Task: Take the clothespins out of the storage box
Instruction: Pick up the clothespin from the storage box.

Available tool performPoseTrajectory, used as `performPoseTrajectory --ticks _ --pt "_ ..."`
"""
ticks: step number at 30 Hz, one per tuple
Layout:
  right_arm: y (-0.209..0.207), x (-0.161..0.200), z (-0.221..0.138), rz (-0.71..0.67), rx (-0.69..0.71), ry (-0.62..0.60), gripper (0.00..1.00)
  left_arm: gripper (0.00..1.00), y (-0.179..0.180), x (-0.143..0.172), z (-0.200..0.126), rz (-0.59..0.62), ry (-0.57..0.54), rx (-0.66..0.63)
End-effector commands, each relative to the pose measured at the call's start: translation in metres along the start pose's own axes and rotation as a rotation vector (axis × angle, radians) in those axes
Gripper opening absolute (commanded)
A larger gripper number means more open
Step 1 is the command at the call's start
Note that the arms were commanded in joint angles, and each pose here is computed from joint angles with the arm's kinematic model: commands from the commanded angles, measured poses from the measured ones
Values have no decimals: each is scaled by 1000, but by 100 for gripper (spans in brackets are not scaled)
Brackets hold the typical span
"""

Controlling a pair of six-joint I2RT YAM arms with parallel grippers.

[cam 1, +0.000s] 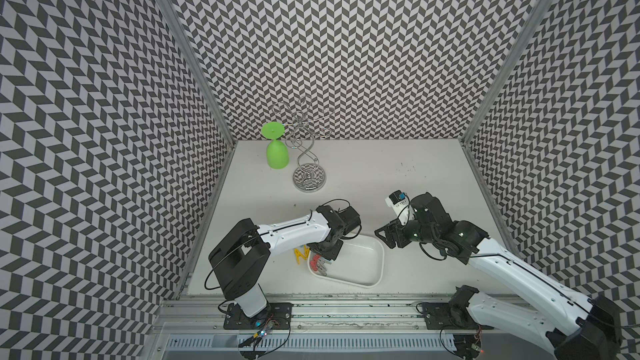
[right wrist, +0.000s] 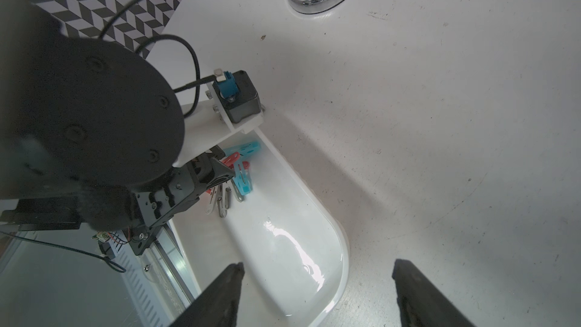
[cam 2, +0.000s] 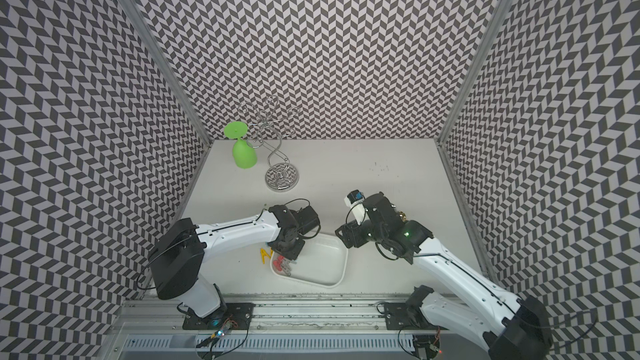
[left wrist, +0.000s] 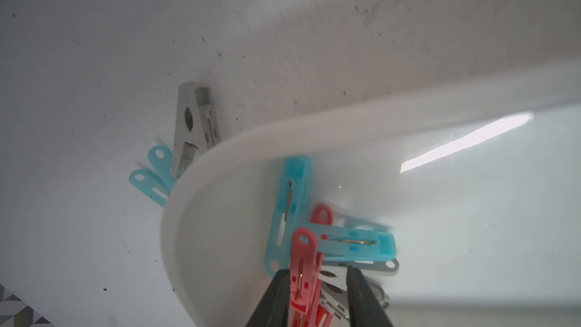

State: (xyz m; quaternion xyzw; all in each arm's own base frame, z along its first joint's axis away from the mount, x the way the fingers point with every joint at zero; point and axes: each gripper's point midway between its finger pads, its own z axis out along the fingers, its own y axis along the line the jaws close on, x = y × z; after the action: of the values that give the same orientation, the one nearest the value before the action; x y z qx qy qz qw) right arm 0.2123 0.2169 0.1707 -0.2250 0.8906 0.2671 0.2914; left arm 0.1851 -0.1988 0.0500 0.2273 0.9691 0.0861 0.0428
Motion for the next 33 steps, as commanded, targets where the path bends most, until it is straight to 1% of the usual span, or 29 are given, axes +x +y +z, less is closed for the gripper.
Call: performPoseTrajectory --ticks 1,8,13,17,26,29,31,33 --pt "3 -8 -3 -13 -13 -23 77 33 -1 0 10 23 -5 -17" --pt "3 -7 -3 -12 -11 -22 76 27 0 4 17 27 3 -23" --pt "2 -7 -3 -11 -9 -21 74 20 -1 0 12 23 -13 -16" --pt "2 -6 -2 -10 -8 -18 73 17 -3 -10 -3 11 -53 1" --pt "0 -4 0 -7 -1 -16 72 16 1 -35 -51 -23 -144 12" --pt "0 -3 0 -6 1 -14 72 16 4 -39 -61 -38 -167 15" --pt "0 -3 0 -4 1 -15 72 15 11 -41 -64 -74 -176 18" --pt "-1 -2 -1 -2 2 -15 72 13 25 -41 -65 -145 -184 34"
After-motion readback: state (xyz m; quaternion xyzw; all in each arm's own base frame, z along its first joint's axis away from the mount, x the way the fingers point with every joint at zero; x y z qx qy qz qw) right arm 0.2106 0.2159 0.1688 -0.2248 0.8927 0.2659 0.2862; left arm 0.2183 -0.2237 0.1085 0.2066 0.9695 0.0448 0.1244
